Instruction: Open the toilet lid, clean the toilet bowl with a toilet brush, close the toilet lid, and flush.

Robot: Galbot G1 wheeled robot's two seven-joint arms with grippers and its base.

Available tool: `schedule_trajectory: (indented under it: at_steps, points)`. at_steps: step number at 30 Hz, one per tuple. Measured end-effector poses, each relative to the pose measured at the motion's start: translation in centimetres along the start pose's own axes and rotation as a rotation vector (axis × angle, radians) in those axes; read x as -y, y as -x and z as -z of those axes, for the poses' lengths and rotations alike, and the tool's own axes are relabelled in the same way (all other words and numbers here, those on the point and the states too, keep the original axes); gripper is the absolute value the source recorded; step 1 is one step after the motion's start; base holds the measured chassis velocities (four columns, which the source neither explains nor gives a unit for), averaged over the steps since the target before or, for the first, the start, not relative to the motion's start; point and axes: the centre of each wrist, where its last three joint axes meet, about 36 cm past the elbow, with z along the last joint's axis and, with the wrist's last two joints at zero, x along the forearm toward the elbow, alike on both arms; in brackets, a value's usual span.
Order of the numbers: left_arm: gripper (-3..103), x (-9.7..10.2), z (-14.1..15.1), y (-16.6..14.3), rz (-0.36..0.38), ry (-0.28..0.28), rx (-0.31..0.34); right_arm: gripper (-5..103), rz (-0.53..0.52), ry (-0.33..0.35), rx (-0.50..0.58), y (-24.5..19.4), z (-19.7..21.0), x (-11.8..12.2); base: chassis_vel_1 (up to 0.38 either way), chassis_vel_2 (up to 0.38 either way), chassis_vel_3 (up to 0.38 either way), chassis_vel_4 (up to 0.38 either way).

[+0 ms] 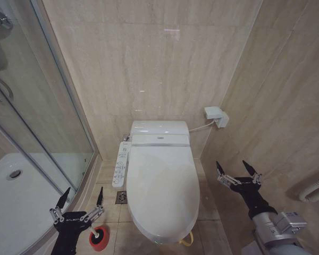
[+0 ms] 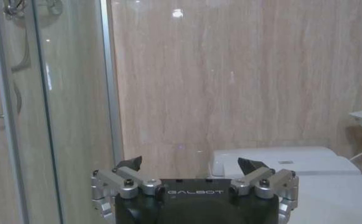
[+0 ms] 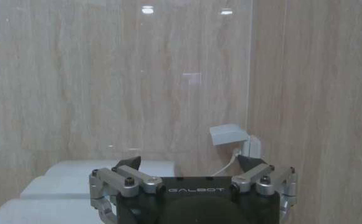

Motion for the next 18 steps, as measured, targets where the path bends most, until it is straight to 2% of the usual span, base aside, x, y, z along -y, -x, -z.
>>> schedule_trajectory:
  at_steps: [5,9,10,13,17,18]
  points:
    - [100,-0.4,0.1,0.4,0.002,-0.002,-0.016,100,0.0,0.0,0.0,0.0,0.0,0.0,0.0,0.0,0.0,0.0]
    - [100,-1.6,0.6,1.6,0.001,-0.012,-0.063,100,0.0,0.0,0.0,0.0,0.0,0.0,0.0,0.0,0.0,0.0]
    - [100,-2.6,1.1,2.6,-0.004,-0.023,-0.102,100,0.0,0.0,0.0,0.0,0.0,0.0,0.0,0.0,0.0,0.0]
    - [100,-2.9,1.3,3.0,-0.007,-0.028,-0.106,100,0.0,0.0,0.0,0.0,0.0,0.0,0.0,0.0,0.0,0.0]
    - [100,-5.2,3.0,5.2,-0.04,-0.045,-0.094,100,0.0,0.0,0.0,0.0,0.0,0.0,0.0,0.0,0.0,0.0]
    - [100,-5.2,3.0,5.2,-0.04,-0.045,-0.094,100,0.0,0.0,0.0,0.0,0.0,0.0,0.0,0.0,0.0,0.0]
